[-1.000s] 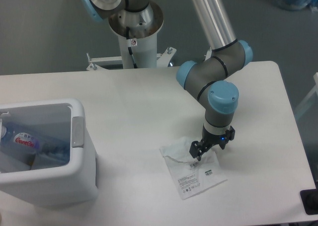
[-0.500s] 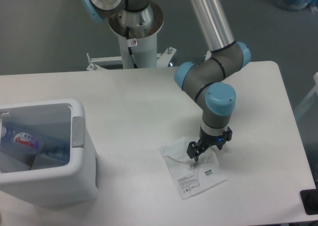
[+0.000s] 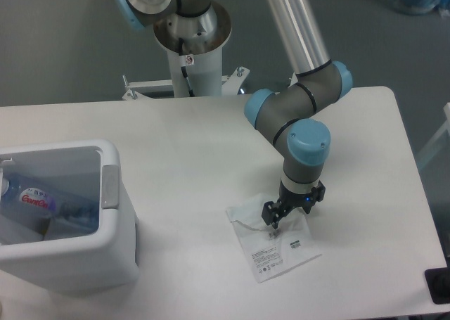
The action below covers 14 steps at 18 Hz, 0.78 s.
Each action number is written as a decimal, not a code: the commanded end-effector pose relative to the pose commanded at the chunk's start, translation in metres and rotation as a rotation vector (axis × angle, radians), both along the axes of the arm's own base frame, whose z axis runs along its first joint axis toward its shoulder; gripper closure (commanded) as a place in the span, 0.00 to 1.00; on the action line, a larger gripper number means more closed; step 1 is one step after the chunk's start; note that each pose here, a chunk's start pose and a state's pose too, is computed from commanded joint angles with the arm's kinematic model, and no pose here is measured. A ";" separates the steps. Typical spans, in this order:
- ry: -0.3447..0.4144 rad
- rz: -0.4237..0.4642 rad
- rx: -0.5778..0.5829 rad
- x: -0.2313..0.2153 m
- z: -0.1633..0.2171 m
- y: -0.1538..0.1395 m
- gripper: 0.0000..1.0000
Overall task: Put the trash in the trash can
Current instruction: 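Lower the gripper and pinch the white tissue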
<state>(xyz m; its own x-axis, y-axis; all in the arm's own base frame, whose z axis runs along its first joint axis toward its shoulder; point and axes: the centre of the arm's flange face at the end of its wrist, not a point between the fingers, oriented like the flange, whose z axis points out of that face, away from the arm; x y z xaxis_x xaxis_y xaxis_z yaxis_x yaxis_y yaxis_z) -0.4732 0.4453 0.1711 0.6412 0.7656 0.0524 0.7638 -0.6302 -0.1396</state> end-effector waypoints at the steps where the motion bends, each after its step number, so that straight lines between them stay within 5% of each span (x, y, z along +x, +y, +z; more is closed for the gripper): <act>1: 0.000 0.001 0.000 0.000 0.000 0.000 0.08; 14: 0.001 0.000 0.001 0.004 0.004 -0.001 0.53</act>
<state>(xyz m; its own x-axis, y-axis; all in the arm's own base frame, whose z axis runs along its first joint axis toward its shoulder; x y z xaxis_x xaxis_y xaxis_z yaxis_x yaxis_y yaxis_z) -0.4691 0.4440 0.1753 0.6413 0.7655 0.0524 0.7636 -0.6301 -0.1410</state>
